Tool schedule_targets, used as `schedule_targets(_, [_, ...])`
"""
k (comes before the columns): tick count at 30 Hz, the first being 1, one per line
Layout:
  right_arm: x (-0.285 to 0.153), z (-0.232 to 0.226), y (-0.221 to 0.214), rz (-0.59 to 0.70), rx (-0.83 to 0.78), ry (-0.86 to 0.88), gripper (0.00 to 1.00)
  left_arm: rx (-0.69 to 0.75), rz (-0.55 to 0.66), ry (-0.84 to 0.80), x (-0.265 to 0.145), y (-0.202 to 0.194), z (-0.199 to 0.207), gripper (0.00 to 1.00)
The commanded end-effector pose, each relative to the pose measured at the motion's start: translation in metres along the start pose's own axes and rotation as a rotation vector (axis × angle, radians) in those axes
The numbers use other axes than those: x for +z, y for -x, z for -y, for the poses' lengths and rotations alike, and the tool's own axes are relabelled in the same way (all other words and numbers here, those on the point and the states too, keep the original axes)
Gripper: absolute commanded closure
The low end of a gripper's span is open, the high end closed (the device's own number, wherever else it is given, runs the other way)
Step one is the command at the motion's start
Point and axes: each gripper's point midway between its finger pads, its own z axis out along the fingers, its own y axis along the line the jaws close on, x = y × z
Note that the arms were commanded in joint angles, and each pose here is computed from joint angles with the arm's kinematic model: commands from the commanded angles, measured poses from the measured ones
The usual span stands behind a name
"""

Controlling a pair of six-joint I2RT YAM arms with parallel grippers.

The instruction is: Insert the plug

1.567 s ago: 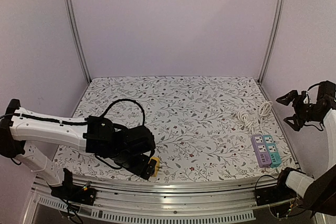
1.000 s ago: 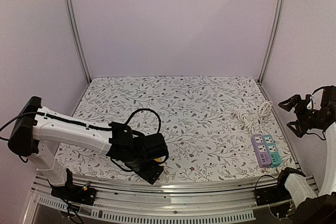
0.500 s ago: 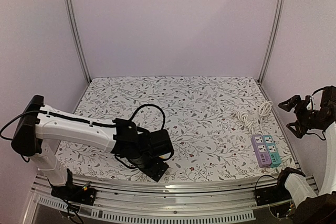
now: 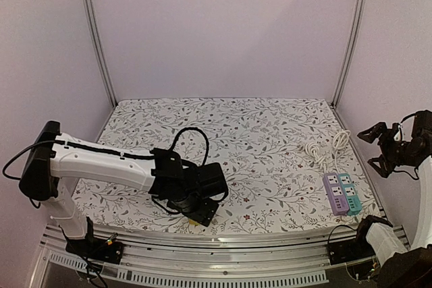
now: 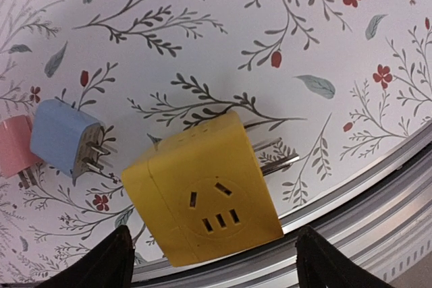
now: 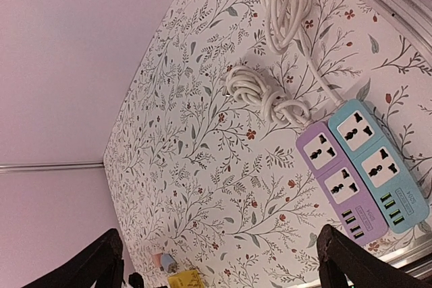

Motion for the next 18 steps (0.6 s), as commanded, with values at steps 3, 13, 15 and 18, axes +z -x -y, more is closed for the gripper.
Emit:
schedule_targets(3, [0.002,-0.001,0.0,-0.01,0.0,0.005,0.01,-0.056,-0.014,-0.008,0.004,0.008,0.007,0.16])
schedule_targets(13, [0.003,0.0,-0.001,-0.021,-0.011,0.0,0.01,-0.074,-0.024,0.113,0.011,0.004,-0.008,0.27])
schedule_targets(15, [0.004,0.0,-0.001,-0.024,-0.013,0.0,0.01,-0.074,-0.024,0.109,0.013,0.005,-0.007,0.27])
schedule_targets(18, [0.005,0.001,-0.001,-0.03,-0.015,0.0,0.01,-0.075,-0.022,0.101,0.015,0.006,-0.004,0.38])
